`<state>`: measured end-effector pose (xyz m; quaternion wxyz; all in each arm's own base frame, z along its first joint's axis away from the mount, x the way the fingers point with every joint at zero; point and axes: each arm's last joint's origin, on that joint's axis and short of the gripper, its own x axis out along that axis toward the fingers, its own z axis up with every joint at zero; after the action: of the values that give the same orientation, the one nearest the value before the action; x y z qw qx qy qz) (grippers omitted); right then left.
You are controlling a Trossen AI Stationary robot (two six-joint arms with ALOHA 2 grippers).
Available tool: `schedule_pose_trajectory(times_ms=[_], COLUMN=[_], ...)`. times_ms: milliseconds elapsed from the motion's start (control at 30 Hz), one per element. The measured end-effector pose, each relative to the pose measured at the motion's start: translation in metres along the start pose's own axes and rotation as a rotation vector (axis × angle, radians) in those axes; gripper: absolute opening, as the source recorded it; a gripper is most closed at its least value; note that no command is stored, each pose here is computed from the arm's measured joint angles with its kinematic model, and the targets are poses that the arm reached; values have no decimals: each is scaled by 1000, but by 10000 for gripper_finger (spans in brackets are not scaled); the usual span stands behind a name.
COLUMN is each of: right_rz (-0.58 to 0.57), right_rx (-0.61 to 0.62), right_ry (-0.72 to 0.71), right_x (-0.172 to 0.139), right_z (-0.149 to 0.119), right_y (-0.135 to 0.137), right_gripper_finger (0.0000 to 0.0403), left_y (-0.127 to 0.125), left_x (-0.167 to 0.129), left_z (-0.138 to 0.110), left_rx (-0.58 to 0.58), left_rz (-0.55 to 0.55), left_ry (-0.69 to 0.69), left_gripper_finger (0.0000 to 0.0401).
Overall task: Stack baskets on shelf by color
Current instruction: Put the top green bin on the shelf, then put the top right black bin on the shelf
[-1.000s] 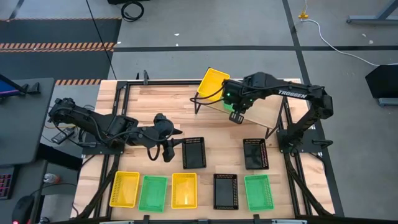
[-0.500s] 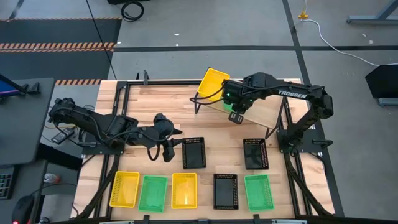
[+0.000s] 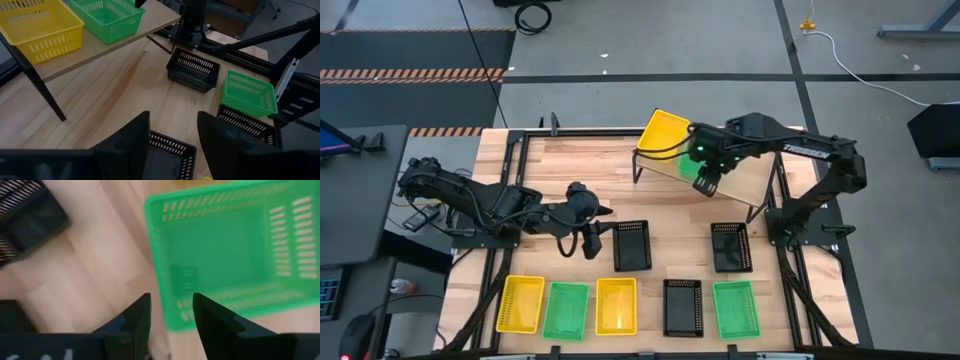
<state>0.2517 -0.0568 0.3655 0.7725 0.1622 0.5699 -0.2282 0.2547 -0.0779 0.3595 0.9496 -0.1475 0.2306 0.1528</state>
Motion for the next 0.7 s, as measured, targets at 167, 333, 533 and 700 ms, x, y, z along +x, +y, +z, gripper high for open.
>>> schedule_pose_trajectory(times_ms=[167, 333, 533, 700], right_rz=[153, 223, 260, 250], right_rx=[15, -62, -149, -258], right_ry=[6, 54, 86, 116], right_x=[-26, -46, -55, -49], right_z=[-24, -55, -80, -100], right_y=[7, 23, 54, 87], right_gripper_finger=[152, 151, 151, 151], left_y=[0, 0, -1, -4], left_x=[0, 0, 0, -1], left_z=[0, 0, 2, 4], left_rx=[-1, -1, -15, -32], left_rz=[-1, -1, -9, -31], left_ry=[0, -1, -14, -39], left_gripper_finger=[172, 172, 172, 172])
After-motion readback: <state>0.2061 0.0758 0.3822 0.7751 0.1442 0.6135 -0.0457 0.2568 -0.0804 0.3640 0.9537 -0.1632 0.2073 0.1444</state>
